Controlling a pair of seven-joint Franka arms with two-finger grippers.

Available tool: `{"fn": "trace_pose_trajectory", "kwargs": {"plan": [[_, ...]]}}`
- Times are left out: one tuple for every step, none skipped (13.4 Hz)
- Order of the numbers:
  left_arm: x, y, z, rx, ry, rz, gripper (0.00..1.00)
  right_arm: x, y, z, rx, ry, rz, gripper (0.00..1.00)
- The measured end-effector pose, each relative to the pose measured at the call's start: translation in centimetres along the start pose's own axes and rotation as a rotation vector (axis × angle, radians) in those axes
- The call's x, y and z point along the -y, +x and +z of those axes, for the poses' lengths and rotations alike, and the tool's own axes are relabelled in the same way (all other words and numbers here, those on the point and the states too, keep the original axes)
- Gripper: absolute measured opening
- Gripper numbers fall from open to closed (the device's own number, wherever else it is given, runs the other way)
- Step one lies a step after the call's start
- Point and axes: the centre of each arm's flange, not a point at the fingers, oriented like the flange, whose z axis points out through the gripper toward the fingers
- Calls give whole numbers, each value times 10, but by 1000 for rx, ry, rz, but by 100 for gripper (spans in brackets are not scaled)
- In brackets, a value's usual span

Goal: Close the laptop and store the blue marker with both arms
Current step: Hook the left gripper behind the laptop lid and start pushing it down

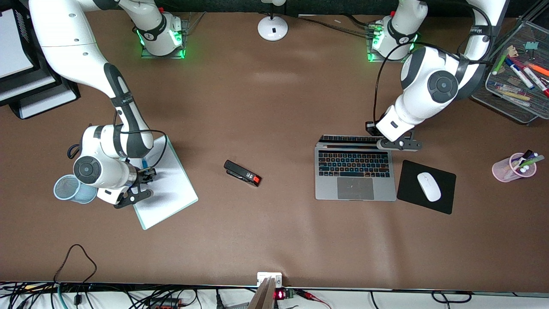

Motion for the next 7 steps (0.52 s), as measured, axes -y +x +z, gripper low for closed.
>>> {"fn": "trace_pose_trajectory", "kwargs": {"plan": [[0, 2, 6, -1, -4, -1, 2, 0, 0, 0, -1, 0, 0, 18], [1, 5, 11, -6, -9, -2, 2, 0, 1, -1, -4, -1, 0, 18], [1, 7, 14, -11, -13, -3, 2, -2, 3, -5, -12, -4, 1, 18], [1, 8, 16, -16, -16, -3, 2, -4, 6, -12, -25, -8, 3, 18], [1, 9, 17, -21, -18, -3, 2, -7, 9, -20, -42, -14, 5, 18], [1, 10, 18, -25, -20, -4, 2, -8, 13, -30, -61, -20, 6, 18], [1, 11, 19, -31, -22, -4, 2, -10, 17, -41, -83, -27, 6, 18]]}}
